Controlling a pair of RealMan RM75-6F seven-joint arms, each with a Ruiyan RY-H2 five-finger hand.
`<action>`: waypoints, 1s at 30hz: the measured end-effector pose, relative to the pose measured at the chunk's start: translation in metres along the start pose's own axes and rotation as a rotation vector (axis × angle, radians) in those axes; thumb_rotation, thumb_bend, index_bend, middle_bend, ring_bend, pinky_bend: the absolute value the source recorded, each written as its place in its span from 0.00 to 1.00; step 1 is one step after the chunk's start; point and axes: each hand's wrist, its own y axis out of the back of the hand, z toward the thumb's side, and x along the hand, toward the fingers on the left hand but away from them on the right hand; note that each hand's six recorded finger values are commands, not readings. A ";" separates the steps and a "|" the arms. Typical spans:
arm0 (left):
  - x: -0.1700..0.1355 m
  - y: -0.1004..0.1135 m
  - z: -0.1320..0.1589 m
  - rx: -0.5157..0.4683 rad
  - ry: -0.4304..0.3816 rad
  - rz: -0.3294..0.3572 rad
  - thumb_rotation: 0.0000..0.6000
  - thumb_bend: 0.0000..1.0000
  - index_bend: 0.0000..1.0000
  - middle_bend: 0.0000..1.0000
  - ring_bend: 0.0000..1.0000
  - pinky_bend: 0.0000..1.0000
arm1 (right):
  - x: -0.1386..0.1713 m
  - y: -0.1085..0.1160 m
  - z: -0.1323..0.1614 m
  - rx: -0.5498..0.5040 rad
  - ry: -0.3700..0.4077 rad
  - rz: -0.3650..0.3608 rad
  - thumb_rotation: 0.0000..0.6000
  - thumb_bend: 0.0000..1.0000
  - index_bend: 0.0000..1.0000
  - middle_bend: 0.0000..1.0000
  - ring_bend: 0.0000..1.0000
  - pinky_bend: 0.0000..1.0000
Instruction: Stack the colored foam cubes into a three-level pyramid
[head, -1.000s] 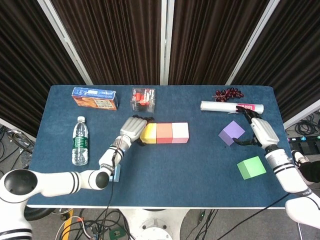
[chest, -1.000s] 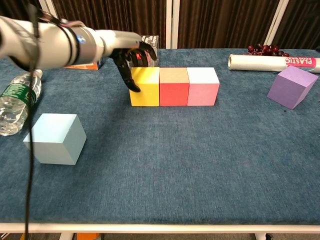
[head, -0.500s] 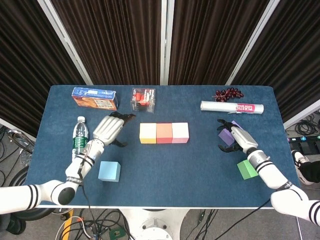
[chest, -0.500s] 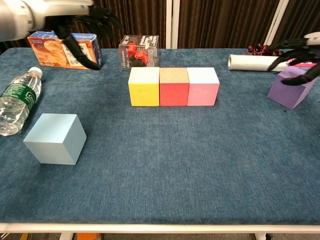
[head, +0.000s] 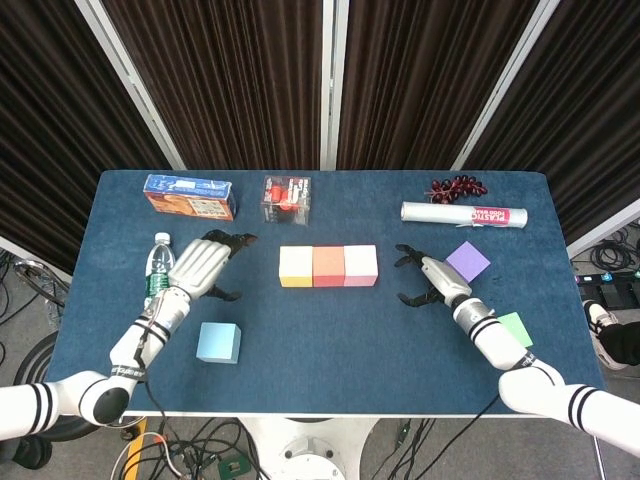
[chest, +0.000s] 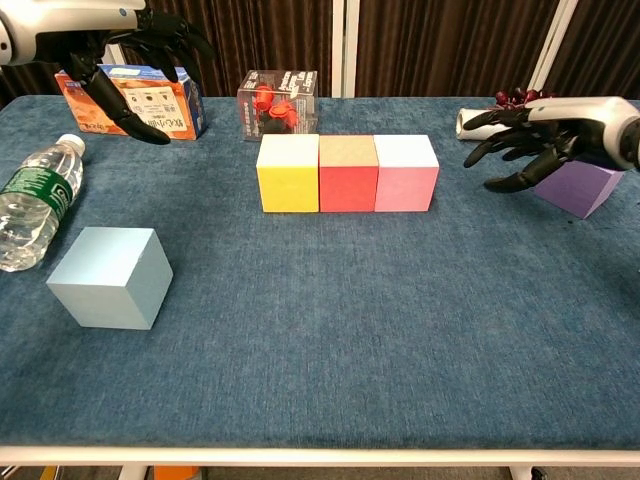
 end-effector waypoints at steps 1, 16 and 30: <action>0.000 0.000 0.000 -0.003 0.000 -0.001 1.00 0.12 0.15 0.20 0.22 0.16 | -0.001 -0.003 0.001 -0.008 0.003 0.002 1.00 0.27 0.00 0.21 0.00 0.00; -0.002 -0.002 -0.004 -0.017 -0.007 -0.006 1.00 0.13 0.15 0.20 0.22 0.16 | -0.009 -0.029 0.009 -0.076 0.043 0.031 1.00 0.27 0.00 0.21 0.00 0.00; -0.002 -0.004 -0.008 -0.028 -0.002 -0.018 1.00 0.12 0.15 0.20 0.19 0.16 | -0.010 -0.043 0.018 -0.077 0.066 0.065 1.00 0.27 0.00 0.21 0.00 0.00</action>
